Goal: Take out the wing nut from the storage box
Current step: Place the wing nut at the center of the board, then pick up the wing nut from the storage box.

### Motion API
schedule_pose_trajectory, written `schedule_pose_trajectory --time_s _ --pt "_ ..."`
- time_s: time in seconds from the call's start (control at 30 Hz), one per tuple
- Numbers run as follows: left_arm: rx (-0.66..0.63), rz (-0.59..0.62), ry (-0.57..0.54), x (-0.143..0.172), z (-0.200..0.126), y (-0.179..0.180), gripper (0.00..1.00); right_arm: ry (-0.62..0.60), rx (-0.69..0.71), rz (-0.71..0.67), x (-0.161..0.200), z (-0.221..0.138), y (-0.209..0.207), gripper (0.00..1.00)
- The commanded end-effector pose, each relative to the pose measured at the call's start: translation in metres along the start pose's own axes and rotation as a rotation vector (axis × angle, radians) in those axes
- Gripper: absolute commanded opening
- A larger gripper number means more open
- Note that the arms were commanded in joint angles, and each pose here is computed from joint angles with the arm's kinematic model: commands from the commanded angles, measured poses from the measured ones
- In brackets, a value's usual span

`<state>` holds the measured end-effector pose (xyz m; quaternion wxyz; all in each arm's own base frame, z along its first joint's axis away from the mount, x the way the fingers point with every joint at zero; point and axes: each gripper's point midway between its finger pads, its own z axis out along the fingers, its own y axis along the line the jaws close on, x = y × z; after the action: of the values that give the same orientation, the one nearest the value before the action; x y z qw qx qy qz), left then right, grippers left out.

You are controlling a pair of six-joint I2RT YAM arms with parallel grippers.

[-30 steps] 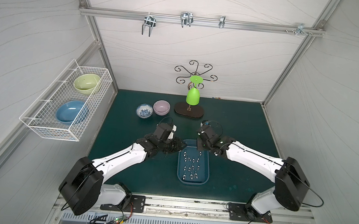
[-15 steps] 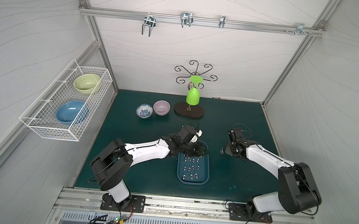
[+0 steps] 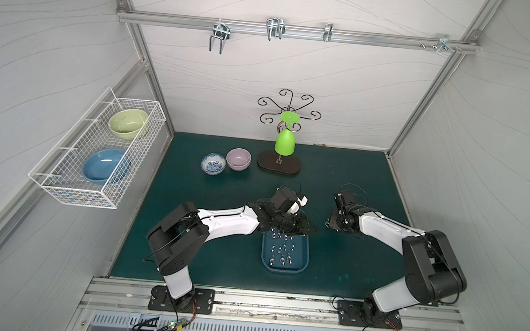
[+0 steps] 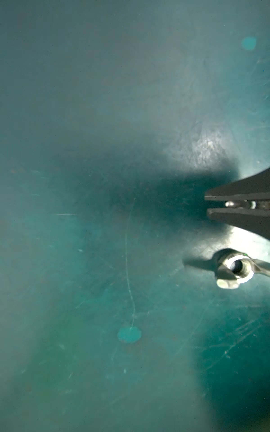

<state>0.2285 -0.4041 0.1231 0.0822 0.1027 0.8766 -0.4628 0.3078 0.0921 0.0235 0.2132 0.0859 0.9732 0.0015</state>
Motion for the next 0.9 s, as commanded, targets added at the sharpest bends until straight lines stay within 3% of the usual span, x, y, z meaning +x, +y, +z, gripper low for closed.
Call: schedule_pose_trajectory --time_s 0.0,0.33,0.5,0.7,0.87 --pt "0.064 0.037 -0.007 -0.009 0.006 -0.022 0.51 0.016 -0.017 0.001 0.001 0.003 0.005 0.01" --pt "0.053 0.035 0.005 -0.006 0.007 -0.019 0.52 0.012 -0.019 -0.001 0.003 0.000 0.005 0.24" --pt "0.043 0.044 -0.002 -0.004 0.000 -0.020 0.52 -0.051 -0.028 -0.013 -0.008 -0.022 0.007 0.28" --pt "-0.055 0.081 -0.095 -0.017 -0.039 -0.008 0.52 -0.163 -0.116 -0.113 -0.017 -0.079 0.044 0.30" --pt "-0.130 -0.071 -0.221 -0.034 -0.094 0.044 0.52 -0.174 -0.241 -0.258 0.008 -0.111 0.114 0.30"
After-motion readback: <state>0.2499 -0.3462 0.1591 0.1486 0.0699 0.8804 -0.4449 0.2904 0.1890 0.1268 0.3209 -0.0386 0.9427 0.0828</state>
